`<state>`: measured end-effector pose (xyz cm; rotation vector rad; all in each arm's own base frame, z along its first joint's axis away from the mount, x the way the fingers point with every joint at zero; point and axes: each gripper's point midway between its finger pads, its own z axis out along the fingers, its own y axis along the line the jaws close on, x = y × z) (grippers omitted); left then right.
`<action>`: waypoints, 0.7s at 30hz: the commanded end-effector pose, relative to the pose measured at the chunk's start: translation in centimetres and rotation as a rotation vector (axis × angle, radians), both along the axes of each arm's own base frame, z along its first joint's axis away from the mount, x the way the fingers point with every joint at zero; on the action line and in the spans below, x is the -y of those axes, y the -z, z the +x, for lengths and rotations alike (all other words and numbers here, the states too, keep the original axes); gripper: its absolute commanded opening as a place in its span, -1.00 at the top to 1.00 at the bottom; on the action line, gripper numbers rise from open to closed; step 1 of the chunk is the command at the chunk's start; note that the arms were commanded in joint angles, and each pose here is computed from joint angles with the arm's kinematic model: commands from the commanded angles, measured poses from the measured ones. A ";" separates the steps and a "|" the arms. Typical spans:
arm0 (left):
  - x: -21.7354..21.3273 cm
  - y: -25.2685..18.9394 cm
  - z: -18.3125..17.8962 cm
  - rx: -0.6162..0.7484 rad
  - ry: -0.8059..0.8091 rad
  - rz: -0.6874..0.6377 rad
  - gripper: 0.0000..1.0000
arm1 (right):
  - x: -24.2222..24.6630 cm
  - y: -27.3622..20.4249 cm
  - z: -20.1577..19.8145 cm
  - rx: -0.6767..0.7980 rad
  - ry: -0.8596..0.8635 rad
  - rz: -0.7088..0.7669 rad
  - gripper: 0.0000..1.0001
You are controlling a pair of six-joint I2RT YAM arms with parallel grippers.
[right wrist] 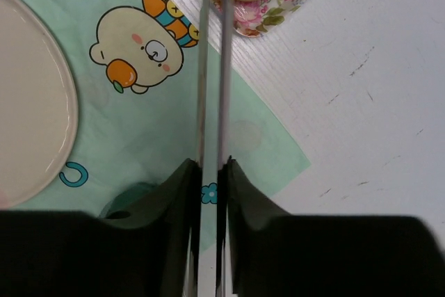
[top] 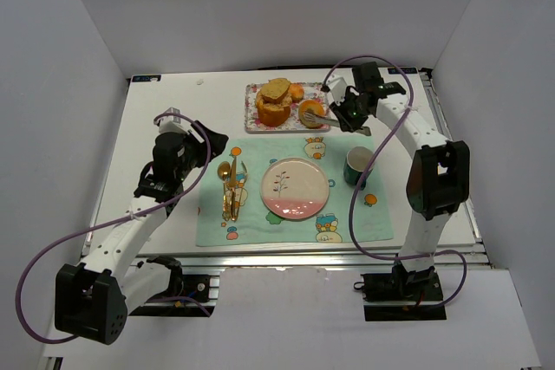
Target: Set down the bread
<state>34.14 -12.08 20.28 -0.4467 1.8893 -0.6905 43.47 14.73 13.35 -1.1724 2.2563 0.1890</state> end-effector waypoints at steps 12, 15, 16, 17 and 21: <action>-0.4 -2.0 0.1 0.051 -0.012 -0.002 -0.58 | -1.3 -7.2 -1.3 0.186 -0.092 0.110 0.98; -0.4 -2.2 0.0 0.058 -0.012 -0.002 -0.58 | -1.8 -8.0 -4.3 0.185 -0.187 0.150 1.00; -0.4 -2.2 0.0 0.058 -0.012 -0.002 -0.58 | -1.9 -7.1 -5.6 0.151 -0.209 0.159 1.00; -0.4 -2.2 0.0 0.059 -0.012 -0.004 -0.58 | -2.0 -7.8 -6.8 0.153 -0.230 0.179 1.00; -0.4 -2.0 -0.1 0.055 -0.013 -0.005 -0.58 | -3.0 -6.4 -12.7 0.042 -0.361 0.268 0.97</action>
